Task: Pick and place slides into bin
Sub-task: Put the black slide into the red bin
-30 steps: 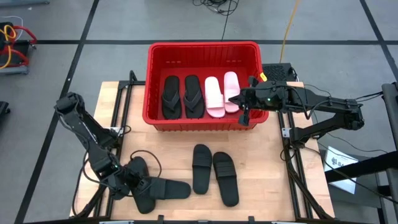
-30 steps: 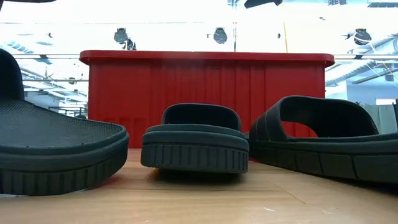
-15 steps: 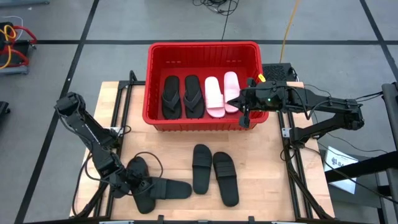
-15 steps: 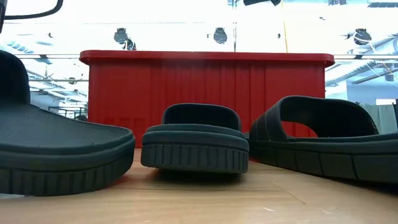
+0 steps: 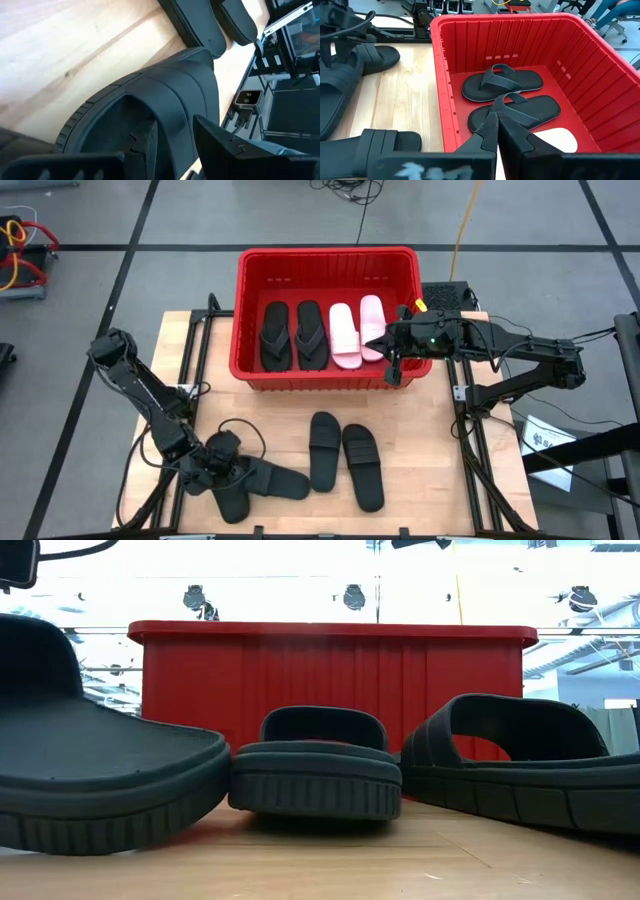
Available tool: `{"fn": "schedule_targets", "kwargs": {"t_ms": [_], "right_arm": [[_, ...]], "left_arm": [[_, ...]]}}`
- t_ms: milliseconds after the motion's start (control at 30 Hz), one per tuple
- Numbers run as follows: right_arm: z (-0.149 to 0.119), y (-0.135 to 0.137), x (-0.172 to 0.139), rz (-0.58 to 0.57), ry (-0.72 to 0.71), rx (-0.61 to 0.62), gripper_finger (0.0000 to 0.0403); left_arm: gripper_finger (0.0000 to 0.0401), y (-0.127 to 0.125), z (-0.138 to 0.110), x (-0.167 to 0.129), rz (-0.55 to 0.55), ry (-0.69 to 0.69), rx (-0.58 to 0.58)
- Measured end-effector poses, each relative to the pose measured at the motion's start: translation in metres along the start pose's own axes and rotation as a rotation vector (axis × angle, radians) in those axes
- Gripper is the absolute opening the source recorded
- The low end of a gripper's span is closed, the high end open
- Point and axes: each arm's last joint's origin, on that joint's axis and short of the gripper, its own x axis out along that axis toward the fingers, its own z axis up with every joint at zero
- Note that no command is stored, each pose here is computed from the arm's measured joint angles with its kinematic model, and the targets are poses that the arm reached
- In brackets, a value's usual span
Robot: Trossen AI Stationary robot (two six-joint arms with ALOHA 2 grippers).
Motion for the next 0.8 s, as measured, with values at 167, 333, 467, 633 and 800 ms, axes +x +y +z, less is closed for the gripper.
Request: {"fn": "schedule_targets", "kwargs": {"t_ms": [167,333,467,633,800], "right_arm": [[0.0,0.0,0.0,0.0,0.0,0.0,0.0],[0.0,0.0,0.0,0.0,0.0,0.0,0.0],[0.0,0.0,0.0,-0.001,0.0,0.0,0.0],[0.0,0.0,0.0,-0.001,0.0,0.001,0.0],[0.0,0.0,0.0,-0.001,0.0,0.009,0.0]], "left_arm": [[0.0117,-0.0004,0.0048,0.0024,0.006,-0.012,0.029],[0.0074,-0.0017,0.0067,0.0035,-0.002,-0.009,0.037],[0.0013,-0.0027,0.0066,0.0035,-0.011,-0.008,0.057],[0.0006,-0.0037,0.0067,0.0035,-0.02,-0.013,0.065],[0.0003,-0.0056,0.0066,0.0034,-0.038,-0.015,0.073]]}}
